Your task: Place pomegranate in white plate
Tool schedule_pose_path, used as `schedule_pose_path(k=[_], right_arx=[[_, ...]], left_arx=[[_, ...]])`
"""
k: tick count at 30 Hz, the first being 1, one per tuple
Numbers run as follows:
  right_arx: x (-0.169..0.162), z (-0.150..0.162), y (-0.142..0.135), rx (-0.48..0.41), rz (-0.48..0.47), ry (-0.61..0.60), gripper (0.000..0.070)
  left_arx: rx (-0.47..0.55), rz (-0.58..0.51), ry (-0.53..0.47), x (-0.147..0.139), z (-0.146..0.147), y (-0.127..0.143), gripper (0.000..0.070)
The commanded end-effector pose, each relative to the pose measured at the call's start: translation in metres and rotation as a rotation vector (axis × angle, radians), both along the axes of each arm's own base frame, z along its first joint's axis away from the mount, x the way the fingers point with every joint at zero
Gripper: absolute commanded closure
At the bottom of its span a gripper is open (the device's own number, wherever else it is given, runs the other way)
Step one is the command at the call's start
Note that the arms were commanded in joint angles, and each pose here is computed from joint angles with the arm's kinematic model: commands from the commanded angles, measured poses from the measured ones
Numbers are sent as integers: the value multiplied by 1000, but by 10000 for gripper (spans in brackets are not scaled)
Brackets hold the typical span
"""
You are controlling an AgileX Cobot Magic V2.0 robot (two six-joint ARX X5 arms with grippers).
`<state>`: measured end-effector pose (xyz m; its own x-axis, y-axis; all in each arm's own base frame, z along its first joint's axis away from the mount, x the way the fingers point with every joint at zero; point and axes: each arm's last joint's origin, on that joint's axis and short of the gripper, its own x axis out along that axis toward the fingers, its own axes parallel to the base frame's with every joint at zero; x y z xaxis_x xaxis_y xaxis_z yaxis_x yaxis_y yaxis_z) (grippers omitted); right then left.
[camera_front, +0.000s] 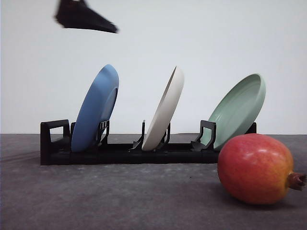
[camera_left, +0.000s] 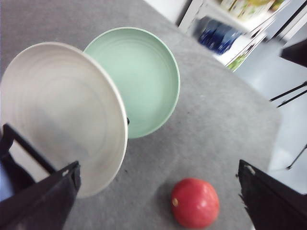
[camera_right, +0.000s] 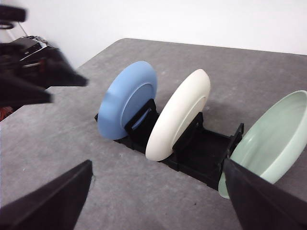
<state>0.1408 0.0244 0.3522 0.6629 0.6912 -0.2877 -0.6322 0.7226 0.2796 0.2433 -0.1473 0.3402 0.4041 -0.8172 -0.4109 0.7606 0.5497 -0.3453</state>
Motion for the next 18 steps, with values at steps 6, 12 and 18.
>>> schedule_pose_path(k=[6, 12, 18], right_arx=[[0, 6, 2, 4, 16, -19, 147], [0, 5, 2, 4, 16, -11, 148], [-1, 4, 2, 7, 15, 2, 148]], left_arx=[[142, 106, -31, 34, 5, -66, 63], [200, 153, -33, 60, -7, -102, 68], [252, 164, 7, 73, -34, -118, 80]])
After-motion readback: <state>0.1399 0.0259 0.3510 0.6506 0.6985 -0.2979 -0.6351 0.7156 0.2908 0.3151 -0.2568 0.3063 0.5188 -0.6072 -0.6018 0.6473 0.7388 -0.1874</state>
